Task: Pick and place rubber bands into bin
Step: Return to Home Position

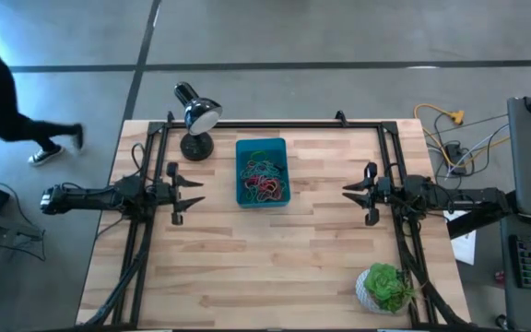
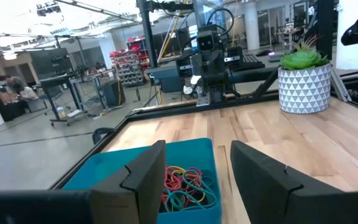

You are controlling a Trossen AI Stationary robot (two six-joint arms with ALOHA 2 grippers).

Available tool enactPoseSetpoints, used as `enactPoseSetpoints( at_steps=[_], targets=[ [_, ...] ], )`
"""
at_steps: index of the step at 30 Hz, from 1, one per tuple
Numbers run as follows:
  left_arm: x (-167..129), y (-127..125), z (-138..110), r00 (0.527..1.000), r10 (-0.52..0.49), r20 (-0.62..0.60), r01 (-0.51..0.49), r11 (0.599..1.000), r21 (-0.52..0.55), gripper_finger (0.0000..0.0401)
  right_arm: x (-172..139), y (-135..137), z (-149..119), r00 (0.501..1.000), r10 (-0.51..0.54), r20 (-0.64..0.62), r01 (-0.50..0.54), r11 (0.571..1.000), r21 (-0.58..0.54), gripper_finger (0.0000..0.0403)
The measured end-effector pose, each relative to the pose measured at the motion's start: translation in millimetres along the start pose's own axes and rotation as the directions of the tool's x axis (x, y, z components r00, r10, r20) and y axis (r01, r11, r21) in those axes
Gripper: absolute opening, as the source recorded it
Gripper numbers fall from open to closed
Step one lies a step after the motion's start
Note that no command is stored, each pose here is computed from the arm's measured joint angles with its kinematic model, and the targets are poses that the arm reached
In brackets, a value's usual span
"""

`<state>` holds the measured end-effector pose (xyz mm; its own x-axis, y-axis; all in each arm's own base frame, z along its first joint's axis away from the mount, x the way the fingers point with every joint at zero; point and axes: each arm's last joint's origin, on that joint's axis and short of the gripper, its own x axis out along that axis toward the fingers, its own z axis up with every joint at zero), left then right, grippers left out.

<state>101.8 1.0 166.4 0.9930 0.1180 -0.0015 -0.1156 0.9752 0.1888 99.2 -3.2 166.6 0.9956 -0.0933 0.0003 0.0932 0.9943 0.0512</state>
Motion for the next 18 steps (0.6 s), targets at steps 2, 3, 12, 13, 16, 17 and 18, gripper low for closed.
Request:
enactPoseSetpoints(
  at_steps=[2, 3, 12, 13, 16, 17, 18],
  targets=[
    [0.0, 0.0, 0.0, 1.0, 0.0, 0.0, 0.0, 1.0, 0.0, 0.0167, 0.0, 0.0, 0.1, 1.0, 0.0, 0.0, 0.0, 1.0, -0.001, 0.0082],
    [0.0, 0.0, 0.0, 1.0, 0.0, 0.0, 0.0, 1.0, 0.0, 0.0167, 0.0, 0.0, 0.1, 1.0, 0.0, 0.0, 0.0, 1.0, -0.001, 0.0082],
    [0.3, -0.1, -0.4, 1.0, -0.001, -0.005, 0.001, 1.0, 0.001, 0.0167, 0.0, 0.0, -0.1, 1.0, 0.0, 0.0, 0.0, 1.0, -0.001, 0.0082],
    [0.3, -0.1, -0.4, 1.0, -0.001, -0.005, 0.001, 1.0, 0.001, 0.0167, 0.0, 0.0, -0.1, 1.0, 0.0, 0.0, 0.0, 1.0, -0.001, 0.0082],
    [0.3, -0.1, -0.4, 1.0, -0.001, -0.005, 0.001, 1.0, 0.001, 0.0167, 0.0, 0.0, -0.1, 1.0, 0.0, 0.0, 0.0, 1.0, -0.001, 0.0082],
    [0.3, -0.1, -0.4, 1.0, -0.001, -0.005, 0.001, 1.0, 0.001, 0.0167, 0.0, 0.0, -0.1, 1.0, 0.0, 0.0, 0.0, 1.0, -0.001, 0.0082],
    [0.3, -0.1, -0.4, 1.0, -0.001, -0.005, 0.001, 1.0, 0.001, 0.0167, 0.0, 0.0, -0.1, 1.0, 0.0, 0.0, 0.0, 1.0, 0.0, 0.0082]
  ],
)
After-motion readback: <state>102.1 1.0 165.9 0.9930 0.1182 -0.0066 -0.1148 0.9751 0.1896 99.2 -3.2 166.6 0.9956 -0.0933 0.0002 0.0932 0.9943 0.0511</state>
